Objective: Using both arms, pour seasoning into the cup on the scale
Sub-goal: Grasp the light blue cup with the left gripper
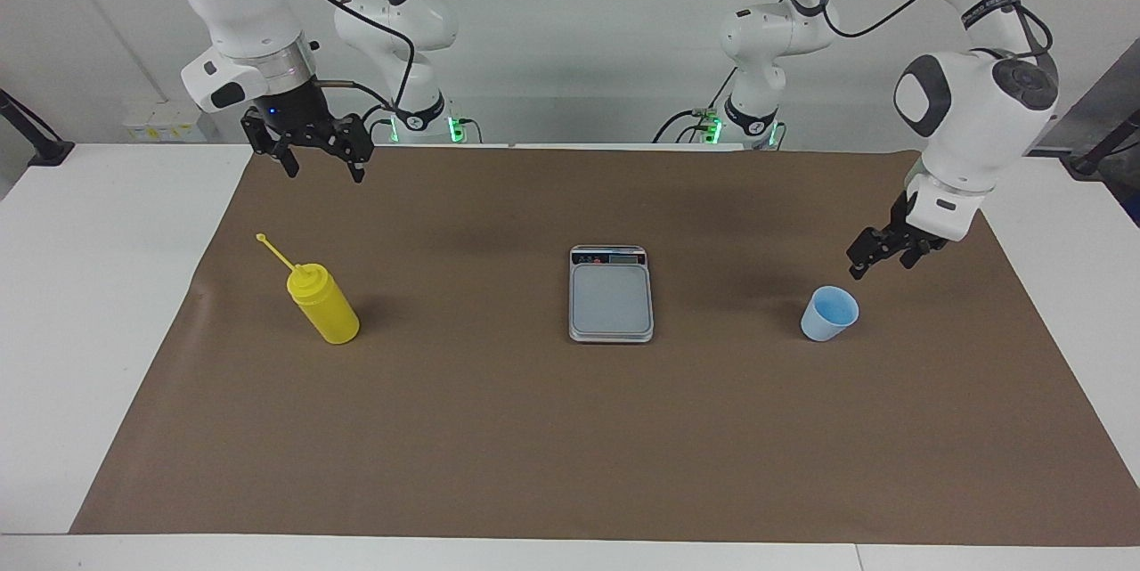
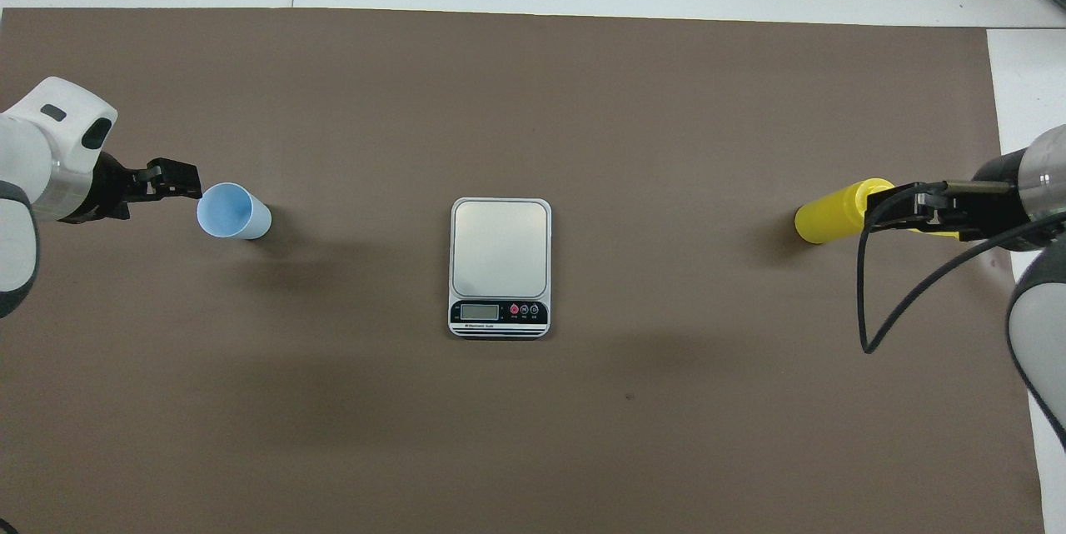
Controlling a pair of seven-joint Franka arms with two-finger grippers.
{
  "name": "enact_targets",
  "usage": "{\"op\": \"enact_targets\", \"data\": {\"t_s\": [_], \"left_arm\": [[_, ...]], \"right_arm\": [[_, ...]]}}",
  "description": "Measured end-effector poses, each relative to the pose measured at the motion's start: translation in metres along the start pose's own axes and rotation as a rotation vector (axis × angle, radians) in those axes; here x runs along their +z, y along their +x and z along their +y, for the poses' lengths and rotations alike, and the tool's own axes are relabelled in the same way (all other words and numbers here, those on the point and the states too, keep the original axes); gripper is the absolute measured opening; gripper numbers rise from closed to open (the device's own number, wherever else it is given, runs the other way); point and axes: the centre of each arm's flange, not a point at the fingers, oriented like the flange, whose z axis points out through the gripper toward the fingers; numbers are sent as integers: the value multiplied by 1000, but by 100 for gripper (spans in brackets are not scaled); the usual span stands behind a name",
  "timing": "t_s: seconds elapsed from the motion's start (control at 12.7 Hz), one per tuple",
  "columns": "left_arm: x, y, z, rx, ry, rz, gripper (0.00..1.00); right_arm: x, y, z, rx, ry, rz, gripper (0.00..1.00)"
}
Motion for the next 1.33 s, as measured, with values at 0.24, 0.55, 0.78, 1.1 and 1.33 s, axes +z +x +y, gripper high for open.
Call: {"op": "enact_targets", "data": {"t_s": [0.24, 0.55, 0.78, 1.1, 1.33], "left_arm": [[28, -2, -3, -47, -12, 12, 100], [64, -8, -5, -103, -18, 11, 100], [84, -8, -6, -109, -18, -1, 100], [96, -11, -6, -109, -22, 11, 58], [95, -11, -5, -106, -23, 13, 18]], "right_arm": [[1, 1, -2, -4, 3, -2, 100], [1, -1, -6, -8, 15, -10, 100], [3, -2, -4, -5, 12, -30, 100], [3, -3, -4, -6, 12, -30, 100], [3, -3, -5, -7, 12, -30, 100]]}}
